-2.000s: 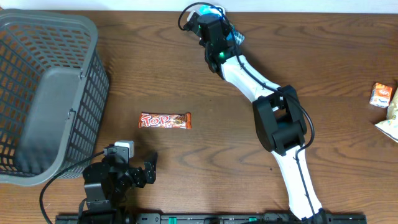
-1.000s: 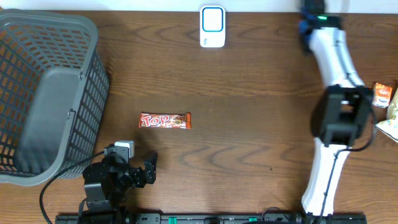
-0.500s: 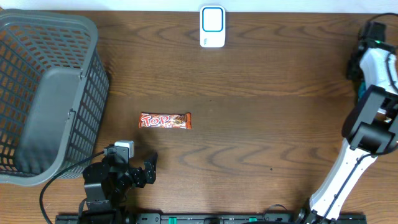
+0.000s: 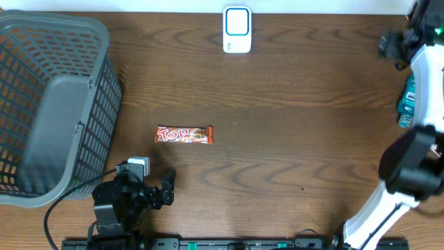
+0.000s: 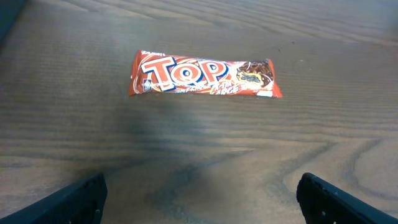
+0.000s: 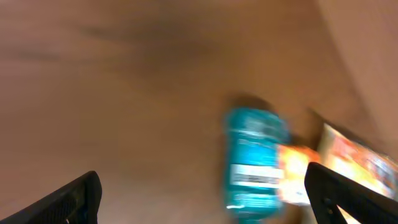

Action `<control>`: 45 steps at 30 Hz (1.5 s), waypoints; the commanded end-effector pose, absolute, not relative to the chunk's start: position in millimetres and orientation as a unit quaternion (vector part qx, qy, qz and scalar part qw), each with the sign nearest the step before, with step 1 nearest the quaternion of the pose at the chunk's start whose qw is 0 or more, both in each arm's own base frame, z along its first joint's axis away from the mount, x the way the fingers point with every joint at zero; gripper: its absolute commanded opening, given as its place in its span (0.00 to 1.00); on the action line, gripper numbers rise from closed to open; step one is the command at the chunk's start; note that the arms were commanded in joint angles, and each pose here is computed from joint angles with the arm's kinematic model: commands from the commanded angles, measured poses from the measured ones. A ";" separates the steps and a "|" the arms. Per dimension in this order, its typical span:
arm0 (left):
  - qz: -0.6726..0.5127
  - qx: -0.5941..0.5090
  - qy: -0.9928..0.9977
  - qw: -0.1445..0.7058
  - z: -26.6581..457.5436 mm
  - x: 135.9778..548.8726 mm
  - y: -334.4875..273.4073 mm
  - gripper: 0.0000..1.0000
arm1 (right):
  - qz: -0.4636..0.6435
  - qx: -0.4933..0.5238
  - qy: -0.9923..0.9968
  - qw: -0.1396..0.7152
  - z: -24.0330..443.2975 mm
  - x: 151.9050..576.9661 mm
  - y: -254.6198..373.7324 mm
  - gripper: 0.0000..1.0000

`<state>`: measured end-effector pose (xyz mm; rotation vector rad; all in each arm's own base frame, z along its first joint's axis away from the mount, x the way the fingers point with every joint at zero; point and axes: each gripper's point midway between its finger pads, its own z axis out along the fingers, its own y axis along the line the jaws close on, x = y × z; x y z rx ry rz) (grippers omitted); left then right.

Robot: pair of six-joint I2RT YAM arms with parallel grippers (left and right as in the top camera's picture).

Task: Scan the item barcode
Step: 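Carry the bottle right and set it down at the table's right edge, then move the right gripper to the red TOP bar and grasp it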

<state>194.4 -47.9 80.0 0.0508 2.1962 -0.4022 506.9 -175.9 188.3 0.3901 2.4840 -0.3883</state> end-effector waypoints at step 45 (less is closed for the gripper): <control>-0.162 0.019 0.884 0.438 80.2 194.2 -47.7 0.98 | 0.181 -0.170 0.968 -0.028 -66.8 272.1 343.0 0.01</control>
